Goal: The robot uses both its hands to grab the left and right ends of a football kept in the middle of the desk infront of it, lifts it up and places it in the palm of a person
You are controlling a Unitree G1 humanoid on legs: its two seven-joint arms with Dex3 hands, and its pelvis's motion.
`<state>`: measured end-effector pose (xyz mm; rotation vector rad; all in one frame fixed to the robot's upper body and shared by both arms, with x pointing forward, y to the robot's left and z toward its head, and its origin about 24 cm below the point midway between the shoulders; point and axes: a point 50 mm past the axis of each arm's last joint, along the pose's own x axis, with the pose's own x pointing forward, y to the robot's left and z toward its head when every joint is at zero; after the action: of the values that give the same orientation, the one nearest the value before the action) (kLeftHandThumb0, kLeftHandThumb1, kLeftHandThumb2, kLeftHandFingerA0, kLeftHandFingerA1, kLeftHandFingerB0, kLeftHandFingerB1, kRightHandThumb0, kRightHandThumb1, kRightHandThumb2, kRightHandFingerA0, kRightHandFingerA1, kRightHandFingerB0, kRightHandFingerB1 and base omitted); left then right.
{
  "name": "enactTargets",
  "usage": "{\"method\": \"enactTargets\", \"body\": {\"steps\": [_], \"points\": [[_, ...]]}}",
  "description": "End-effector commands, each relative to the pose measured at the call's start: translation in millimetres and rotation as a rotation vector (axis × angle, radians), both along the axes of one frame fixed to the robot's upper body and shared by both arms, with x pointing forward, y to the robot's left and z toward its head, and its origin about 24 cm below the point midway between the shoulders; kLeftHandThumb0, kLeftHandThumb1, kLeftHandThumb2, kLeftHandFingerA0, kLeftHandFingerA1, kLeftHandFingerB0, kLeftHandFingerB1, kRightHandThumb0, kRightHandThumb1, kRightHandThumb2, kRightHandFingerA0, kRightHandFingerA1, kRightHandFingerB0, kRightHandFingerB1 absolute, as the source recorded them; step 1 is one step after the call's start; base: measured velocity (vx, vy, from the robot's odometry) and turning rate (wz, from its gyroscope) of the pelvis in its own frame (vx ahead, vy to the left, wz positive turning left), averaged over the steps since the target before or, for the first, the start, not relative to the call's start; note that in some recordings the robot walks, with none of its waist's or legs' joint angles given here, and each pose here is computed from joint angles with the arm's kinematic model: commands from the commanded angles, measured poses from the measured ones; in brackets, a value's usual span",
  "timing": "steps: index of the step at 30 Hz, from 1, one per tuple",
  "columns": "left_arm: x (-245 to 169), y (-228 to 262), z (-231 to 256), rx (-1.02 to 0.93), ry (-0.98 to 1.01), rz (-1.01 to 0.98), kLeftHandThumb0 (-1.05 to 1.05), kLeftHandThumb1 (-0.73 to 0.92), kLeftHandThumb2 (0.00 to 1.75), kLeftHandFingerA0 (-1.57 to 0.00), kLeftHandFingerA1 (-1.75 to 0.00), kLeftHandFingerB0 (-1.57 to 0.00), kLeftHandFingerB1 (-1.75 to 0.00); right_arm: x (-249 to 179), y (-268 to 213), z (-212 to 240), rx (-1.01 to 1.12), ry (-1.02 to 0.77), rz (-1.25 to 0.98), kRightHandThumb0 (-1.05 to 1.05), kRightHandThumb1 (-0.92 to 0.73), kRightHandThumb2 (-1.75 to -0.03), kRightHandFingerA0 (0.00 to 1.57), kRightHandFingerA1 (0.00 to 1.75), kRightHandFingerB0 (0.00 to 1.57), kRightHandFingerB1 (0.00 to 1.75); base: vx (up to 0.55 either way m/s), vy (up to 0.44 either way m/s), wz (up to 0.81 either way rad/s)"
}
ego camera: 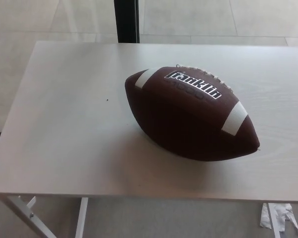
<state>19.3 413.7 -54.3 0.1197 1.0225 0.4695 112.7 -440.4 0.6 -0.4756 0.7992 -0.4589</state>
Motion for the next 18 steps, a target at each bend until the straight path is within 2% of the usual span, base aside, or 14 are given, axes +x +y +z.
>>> {"method": "enactTargets", "body": {"steps": [1, 2, 3, 5, 7, 8, 9, 10, 11, 12, 13, 14, 15, 18], "points": [[-2, 8, 15, -0.168, -0.095, 0.064, -0.75, 0.68, 0.62, -0.51, -0.76, -0.35, -0.55, 1, -11, 22, 0.055, -0.094, 0.020, -0.75, -0.79, -0.64, 0.39, 0.70, 0.19, 0.33, 0.00, 0.000, 0.00], [-3, 9, 16, -0.176, -0.111, 0.079, -0.74, 0.68, 0.60, -0.48, -0.78, -0.33, -0.56, 0, -10, 22, 0.052, -0.099, 0.022, -0.76, -0.80, -0.64, 0.30, 0.65, 0.15, 0.32, 0.00, 0.000, 0.00], [-3, 10, 18, -0.197, -0.153, 0.119, -0.72, 0.68, 0.59, -0.45, -0.80, -0.33, -0.58, 0, -10, 21, 0.050, -0.112, 0.015, -0.80, -0.66, -1.00, 0.25, 0.63, 0.07, 0.38, 0.00, 0.000, 0.00], [0, 10, 18, -0.217, -0.181, 0.141, -0.72, 0.68, 0.59, -0.45, -0.80, -0.33, -0.58, 0, -11, 23, 0.043, -0.124, 0.007, -0.80, -0.66, -1.00, 0.25, 0.63, 0.07, 0.38, 0.00, 0.000, 0.00], [13, 18, 28, -0.221, -0.292, 0.222, -0.74, 0.73, 0.60, -0.45, -0.84, -0.27, -0.58, 3, -13, 34, 0.021, -0.213, -0.046, -0.83, -0.85, -0.67, 0.17, 0.56, 0.07, 0.25, 0.00, 0.000, 0.00], [22, 21, 34, -0.192, -0.320, 0.216, -0.77, 0.60, 0.92, -0.43, -0.79, -0.25, -0.61, 4, -14, 39, 0.044, -0.272, -0.087, -0.84, -0.68, -1.04, 0.11, 0.56, 0.07, 0.26, 0.00, 0.000, 0.00], [30, 26, 42, -0.154, -0.326, 0.184, -0.80, 0.79, 0.64, -0.42, -0.86, -0.23, -0.57, 7, -14, 44, 0.053, -0.317, -0.119, -0.83, -0.87, -0.67, 0.11, 0.50, 0.07, 0.22, 0.00, 0.000, 0.00], [39, 31, 49, -0.125, -0.339, 0.168, -0.81, 0.81, 0.64, -0.42, -0.87, -0.22, -0.58, 10, -13, 50, 0.043, -0.357, -0.123, -0.83, -0.88, -0.68, 0.13, 0.51, 0.05, 0.22, 0.00, 0.000, 0.00], [49, 38, 58, -0.101, -0.363, 0.159, -0.82, 0.64, 1.00, -0.42, -0.78, -0.19, -0.60, 14, -12, 57, 0.050, -0.411, -0.140, -0.84, -0.70, -1.05, 0.10, 0.55, 0.05, 0.26, 0.00, 0.000, 0.00], [59, 41, 69, -0.089, -0.412, 0.141, -0.82, 0.65, 1.01, -0.43, -0.80, -0.21, -0.61, 18, -11, 65, 0.043, -0.451, -0.140, -0.84, -0.71, -1.08, 0.19, 0.61, 0.03, 0.22, 0.00, 0.000, 0.00], [77, 47, 94, -0.019, -0.463, 0.075, -0.85, 0.90, 0.67, -0.43, -0.94, -0.21, -0.66, 25, -8, 76, 0.036, -0.503, -0.140, -0.85, -0.92, -0.70, 0.20, 0.57, 0.00, 0.21, 0.00, 0.000, 0.00], [89, 50, 109, 0.006, -0.521, 0.062, -0.86, 0.87, 0.66, -0.40, -0.99, -0.18, -0.68, 30, -7, 84, 0.032, -0.536, -0.136, -0.85, -0.92, -0.71, 0.20, 0.55, 0.00, 0.19, 0.00, 0.000, 0.00], [102, 53, 123, 0.014, -0.587, 0.071, -0.90, 0.68, 1.09, -0.45, -0.85, -0.22, -0.66, 34, -5, 93, 0.020, -0.565, -0.125, -0.85, -0.92, -0.74, 0.20, 0.54, 0.00, 0.15, 0.00, 0.000, 0.00], [120, 56, 145, 0.058, -0.644, 0.047, -0.93, 0.85, 0.66, -0.38, -0.94, -0.17, -0.67, 43, -4, 106, 0.008, -0.615, -0.113, -0.87, -0.92, -0.74, 0.19, 0.52, 0.00, 0.12, 0.00, 0.000, 0.00]]}}
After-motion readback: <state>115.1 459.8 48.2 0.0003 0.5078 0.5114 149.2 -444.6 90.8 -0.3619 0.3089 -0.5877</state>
